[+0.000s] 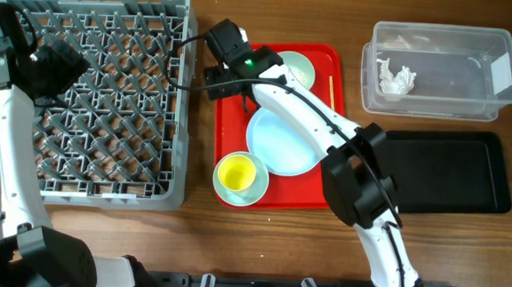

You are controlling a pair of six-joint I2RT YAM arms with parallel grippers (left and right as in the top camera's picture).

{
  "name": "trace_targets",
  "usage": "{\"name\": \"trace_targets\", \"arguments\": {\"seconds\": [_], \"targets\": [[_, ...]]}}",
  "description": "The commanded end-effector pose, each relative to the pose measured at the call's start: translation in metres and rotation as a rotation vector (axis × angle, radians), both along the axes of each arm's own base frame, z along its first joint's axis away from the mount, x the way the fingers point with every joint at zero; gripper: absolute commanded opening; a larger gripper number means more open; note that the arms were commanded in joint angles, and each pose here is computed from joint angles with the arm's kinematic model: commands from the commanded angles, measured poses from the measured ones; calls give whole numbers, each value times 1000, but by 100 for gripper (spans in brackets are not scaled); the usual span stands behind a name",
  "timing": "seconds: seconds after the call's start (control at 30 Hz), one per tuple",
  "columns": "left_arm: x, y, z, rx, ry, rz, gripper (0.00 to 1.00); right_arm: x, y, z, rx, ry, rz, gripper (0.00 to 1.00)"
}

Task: Sort waste into correct bins and load items into the dishwasher rack
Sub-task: 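Carry the tissue to the clear bin and release it, then grasp the pale green rice bowl rim with the right gripper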

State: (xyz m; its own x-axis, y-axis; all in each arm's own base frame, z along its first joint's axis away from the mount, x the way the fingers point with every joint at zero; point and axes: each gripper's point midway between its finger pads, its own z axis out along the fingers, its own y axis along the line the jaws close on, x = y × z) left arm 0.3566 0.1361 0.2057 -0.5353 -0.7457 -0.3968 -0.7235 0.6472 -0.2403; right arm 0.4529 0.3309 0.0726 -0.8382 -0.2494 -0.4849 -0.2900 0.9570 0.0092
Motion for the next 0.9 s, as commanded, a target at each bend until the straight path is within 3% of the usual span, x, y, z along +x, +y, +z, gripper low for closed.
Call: {"name": "trace_targets", "arguments": {"seconds": [0.0, 0.37, 0.63, 0.67, 0.8, 0.87], "targets": [[0, 1, 6, 2, -18, 4, 100, 15, -22, -32, -74, 8, -50, 95], [0, 1, 6, 2, -18, 4, 100, 23, -51, -44, -103, 26, -198, 96], [0, 1, 6, 2, -18, 4, 100, 22, -46, 51, -6, -99, -198, 97], [0, 1, 6, 2, -18, 4, 100, 21, -46, 59, -1, -111, -199, 93], [0, 1, 6, 2, -18, 4, 100, 21, -59, 53, 21, -80, -306, 59], [0, 1, 6, 2, -18, 4, 100, 20, -62, 37, 16, -36, -297, 54]]}}
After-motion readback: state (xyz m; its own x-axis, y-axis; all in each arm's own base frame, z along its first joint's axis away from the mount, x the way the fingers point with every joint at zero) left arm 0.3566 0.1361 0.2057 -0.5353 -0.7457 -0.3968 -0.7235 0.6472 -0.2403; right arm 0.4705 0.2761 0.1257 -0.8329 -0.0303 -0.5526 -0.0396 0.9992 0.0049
